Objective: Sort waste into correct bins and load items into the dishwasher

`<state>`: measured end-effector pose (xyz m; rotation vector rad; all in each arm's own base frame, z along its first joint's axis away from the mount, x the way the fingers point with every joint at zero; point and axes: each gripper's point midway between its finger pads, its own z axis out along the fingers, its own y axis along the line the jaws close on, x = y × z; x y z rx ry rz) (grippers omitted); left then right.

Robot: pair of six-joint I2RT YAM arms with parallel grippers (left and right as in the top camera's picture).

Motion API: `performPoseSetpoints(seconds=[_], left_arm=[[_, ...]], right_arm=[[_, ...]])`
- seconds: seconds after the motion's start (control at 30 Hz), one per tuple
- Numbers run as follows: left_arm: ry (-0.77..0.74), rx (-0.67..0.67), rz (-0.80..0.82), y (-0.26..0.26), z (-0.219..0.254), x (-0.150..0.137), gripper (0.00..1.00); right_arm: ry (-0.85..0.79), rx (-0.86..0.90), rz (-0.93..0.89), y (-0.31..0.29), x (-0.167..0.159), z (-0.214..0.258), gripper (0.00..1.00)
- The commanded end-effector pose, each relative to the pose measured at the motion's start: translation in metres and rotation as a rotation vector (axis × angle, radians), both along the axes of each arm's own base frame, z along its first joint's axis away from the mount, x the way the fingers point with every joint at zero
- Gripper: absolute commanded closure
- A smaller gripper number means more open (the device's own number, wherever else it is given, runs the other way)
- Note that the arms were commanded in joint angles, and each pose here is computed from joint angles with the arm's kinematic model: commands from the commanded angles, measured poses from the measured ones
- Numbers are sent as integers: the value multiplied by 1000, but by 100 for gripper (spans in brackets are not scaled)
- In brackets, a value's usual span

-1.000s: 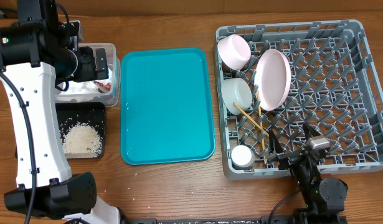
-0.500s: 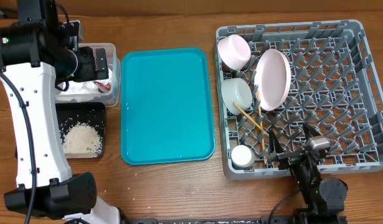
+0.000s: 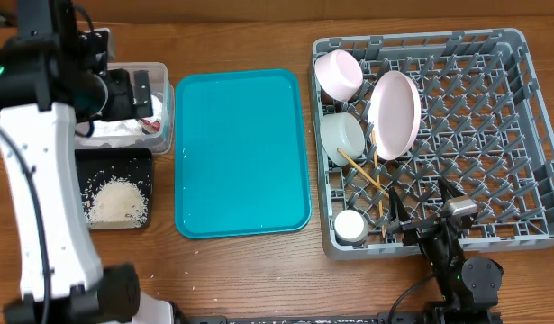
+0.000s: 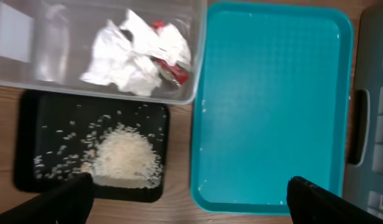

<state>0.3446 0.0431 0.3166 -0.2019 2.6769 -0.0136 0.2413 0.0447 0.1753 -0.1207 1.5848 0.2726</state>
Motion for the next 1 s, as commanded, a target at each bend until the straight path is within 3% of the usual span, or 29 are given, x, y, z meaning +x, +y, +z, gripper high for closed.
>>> performPoseSetpoints(seconds=[0.0, 0.43, 0.53, 0.7, 0.97], left_arm=[[-93, 100, 37, 13, 34, -29, 0], [-136, 159, 22, 1, 39, -121, 0], [-262, 151, -40, -8, 38, -114, 0], [-605, 145, -282, -42, 48, -87, 0], [-969, 159, -363, -61, 26, -81, 0]], right_arm=[[-10, 4, 1, 1, 0, 0, 0], [-10, 4, 1, 1, 0, 0, 0], [-10, 4, 1, 1, 0, 0, 0], [-10, 4, 1, 1, 0, 0, 0], [-10, 4, 1, 1, 0, 0, 0]])
